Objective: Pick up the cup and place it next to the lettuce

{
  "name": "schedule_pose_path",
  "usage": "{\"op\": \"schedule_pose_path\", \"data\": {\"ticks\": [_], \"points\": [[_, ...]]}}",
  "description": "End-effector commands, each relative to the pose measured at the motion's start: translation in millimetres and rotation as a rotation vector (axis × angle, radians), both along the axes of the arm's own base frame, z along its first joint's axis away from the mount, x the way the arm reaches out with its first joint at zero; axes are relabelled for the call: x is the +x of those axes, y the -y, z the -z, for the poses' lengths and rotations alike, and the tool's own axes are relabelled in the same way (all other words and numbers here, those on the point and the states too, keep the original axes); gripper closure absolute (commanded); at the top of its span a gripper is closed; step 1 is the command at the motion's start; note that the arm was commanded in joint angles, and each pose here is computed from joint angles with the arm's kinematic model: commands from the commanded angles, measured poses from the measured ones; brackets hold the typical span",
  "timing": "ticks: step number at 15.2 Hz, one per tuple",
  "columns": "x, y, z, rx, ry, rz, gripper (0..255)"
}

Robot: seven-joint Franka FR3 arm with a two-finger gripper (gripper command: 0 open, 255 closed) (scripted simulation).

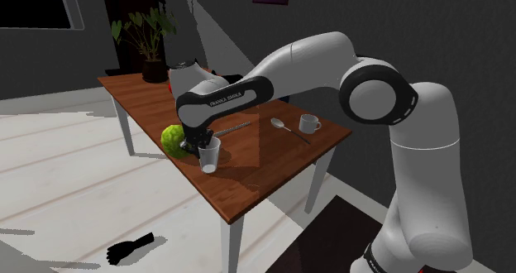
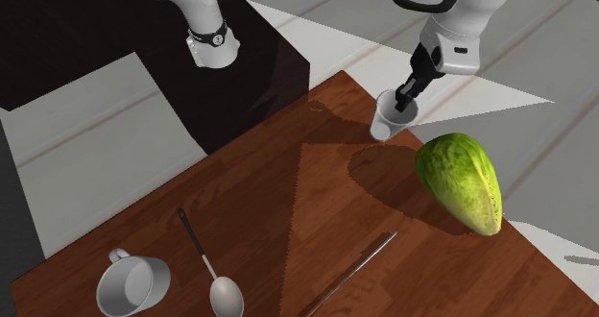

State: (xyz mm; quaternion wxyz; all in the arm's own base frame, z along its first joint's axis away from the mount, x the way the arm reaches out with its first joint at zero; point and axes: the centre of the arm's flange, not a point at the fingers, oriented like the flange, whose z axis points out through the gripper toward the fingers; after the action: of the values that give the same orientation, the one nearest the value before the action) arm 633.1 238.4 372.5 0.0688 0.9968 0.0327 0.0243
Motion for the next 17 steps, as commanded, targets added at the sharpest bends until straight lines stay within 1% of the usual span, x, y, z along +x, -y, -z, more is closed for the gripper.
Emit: {"op": "schedule_pose_path", "data": {"ticks": [1, 3, 4, 9, 13, 17], "points": [[0.1, -0.1, -0.1, 0.000, 0.000, 0.000, 255], [0.1, -0.1, -0.1, 0.000, 0.000, 0.000, 255], [0.1, -0.1, -0.1, 0.000, 0.000, 0.000, 0], [0.1, -0.1, -0.1, 0.000, 0.000, 0.000, 0], [-2.6, -6.8, -49.6, 0.000, 0.000, 0.000, 0], [-2.6, -6.8, -49.6, 0.000, 0.000, 0.000, 0]]}}
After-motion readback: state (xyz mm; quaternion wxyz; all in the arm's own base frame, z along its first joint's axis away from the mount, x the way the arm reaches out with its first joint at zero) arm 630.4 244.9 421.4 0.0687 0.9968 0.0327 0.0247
